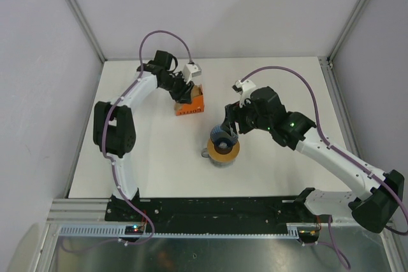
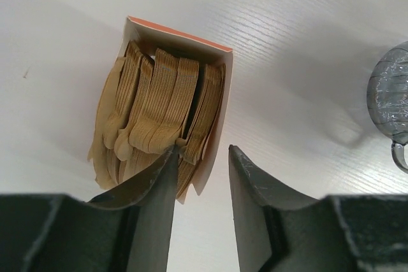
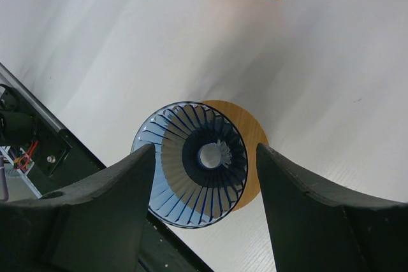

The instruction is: Place the coffee filter in the dripper

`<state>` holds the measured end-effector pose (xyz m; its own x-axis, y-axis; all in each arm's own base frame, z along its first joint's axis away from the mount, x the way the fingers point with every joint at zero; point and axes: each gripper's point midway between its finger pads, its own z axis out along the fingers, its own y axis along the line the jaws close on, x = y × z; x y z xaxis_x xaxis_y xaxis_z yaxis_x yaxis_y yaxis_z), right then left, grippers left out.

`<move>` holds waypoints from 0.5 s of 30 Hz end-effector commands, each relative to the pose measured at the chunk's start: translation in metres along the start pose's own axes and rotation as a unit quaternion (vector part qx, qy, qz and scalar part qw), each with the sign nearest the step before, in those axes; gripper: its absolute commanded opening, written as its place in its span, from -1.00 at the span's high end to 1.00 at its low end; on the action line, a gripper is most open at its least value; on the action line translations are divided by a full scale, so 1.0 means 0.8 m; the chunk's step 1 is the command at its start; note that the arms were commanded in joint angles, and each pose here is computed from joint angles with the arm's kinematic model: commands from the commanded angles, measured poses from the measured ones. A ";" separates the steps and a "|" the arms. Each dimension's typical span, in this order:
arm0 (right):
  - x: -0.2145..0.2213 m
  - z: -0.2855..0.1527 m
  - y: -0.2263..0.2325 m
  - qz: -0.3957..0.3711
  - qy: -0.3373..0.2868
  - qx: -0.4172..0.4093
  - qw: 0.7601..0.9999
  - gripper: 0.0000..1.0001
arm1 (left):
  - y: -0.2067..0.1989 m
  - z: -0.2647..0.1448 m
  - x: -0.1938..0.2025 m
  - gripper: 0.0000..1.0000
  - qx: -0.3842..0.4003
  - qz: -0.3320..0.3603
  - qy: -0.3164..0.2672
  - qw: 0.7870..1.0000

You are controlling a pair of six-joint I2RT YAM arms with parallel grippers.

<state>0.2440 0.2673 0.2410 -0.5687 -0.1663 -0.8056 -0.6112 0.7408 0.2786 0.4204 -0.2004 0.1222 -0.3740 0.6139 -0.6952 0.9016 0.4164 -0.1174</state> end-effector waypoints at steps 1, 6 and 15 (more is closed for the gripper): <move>-0.019 -0.004 0.011 -0.011 -0.021 -0.014 1.000 -0.39 | -0.014 -0.031 -0.036 0.14 -0.013 0.028 -0.031 0.999; -0.018 -0.002 0.013 -0.011 -0.019 -0.021 1.000 -0.39 | -0.016 -0.055 -0.055 0.06 -0.032 0.057 -0.047 0.997; -0.018 0.001 0.017 -0.011 -0.018 -0.027 0.999 -0.40 | 0.000 -0.088 -0.076 -0.07 -0.072 0.109 -0.061 0.990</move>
<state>0.2415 0.2711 0.2382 -0.5764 -0.1763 -0.7979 -0.6223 0.7275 0.2888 0.4182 -0.1966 0.1831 -0.2338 0.6108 -0.7565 0.9193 0.3923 0.0326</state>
